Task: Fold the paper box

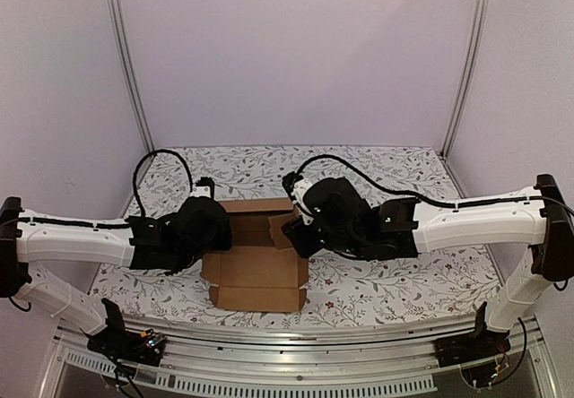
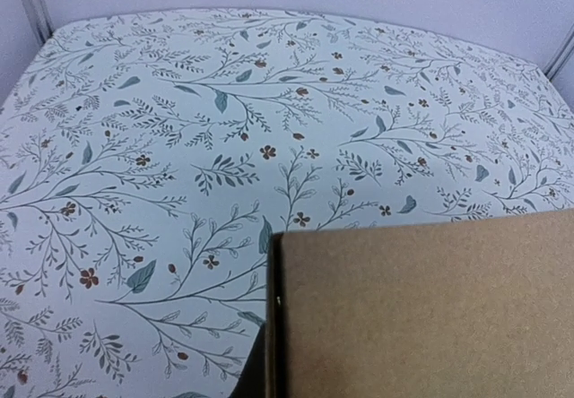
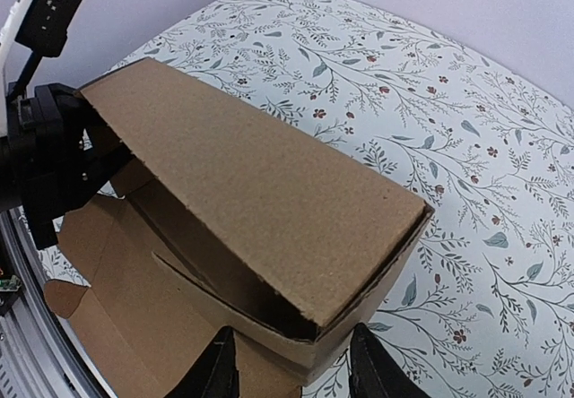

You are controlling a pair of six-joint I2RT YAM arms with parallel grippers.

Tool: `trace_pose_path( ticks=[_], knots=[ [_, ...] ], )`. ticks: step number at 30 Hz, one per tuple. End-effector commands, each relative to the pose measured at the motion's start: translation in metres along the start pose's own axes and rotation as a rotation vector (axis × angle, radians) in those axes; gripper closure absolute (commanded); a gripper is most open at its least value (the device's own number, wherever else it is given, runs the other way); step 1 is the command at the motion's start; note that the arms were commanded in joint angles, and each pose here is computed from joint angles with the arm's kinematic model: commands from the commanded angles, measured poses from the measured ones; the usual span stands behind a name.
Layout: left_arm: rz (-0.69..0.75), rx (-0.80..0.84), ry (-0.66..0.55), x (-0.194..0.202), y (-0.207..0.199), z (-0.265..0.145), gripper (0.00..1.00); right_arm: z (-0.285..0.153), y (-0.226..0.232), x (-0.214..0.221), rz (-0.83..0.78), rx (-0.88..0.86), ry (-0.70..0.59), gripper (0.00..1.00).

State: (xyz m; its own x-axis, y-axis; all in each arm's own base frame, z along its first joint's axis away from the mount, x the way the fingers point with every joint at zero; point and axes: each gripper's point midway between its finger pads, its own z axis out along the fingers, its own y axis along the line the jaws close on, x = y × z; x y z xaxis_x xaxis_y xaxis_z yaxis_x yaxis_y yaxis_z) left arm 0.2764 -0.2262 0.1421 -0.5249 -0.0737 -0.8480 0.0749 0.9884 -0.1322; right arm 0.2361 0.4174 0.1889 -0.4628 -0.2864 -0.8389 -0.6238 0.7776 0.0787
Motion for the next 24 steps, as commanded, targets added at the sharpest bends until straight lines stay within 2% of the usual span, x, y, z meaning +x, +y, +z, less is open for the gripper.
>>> trace_pose_path(
  ticks=[1, 8, 19, 24],
  knots=[
    [-0.088, 0.064, -0.018, -0.011, -0.023, -0.011, 1.0, 0.009, 0.001, -0.007, 0.031, 0.04, -0.044, 0.61],
    [-0.121, 0.023, -0.028, -0.008, -0.02, -0.016, 1.0, 0.015, -0.005, -0.007, 0.037, 0.121, -0.077, 0.65],
    [-0.167, 0.004, -0.017, -0.004, -0.023, -0.02, 1.0, 0.019, -0.008, -0.016, 0.082, 0.223, -0.224, 0.73],
    [-0.179, 0.003, -0.012, -0.002, -0.023, -0.02, 1.0, 0.025, -0.007, -0.015, 0.084, 0.245, -0.249, 0.77]
  ],
)
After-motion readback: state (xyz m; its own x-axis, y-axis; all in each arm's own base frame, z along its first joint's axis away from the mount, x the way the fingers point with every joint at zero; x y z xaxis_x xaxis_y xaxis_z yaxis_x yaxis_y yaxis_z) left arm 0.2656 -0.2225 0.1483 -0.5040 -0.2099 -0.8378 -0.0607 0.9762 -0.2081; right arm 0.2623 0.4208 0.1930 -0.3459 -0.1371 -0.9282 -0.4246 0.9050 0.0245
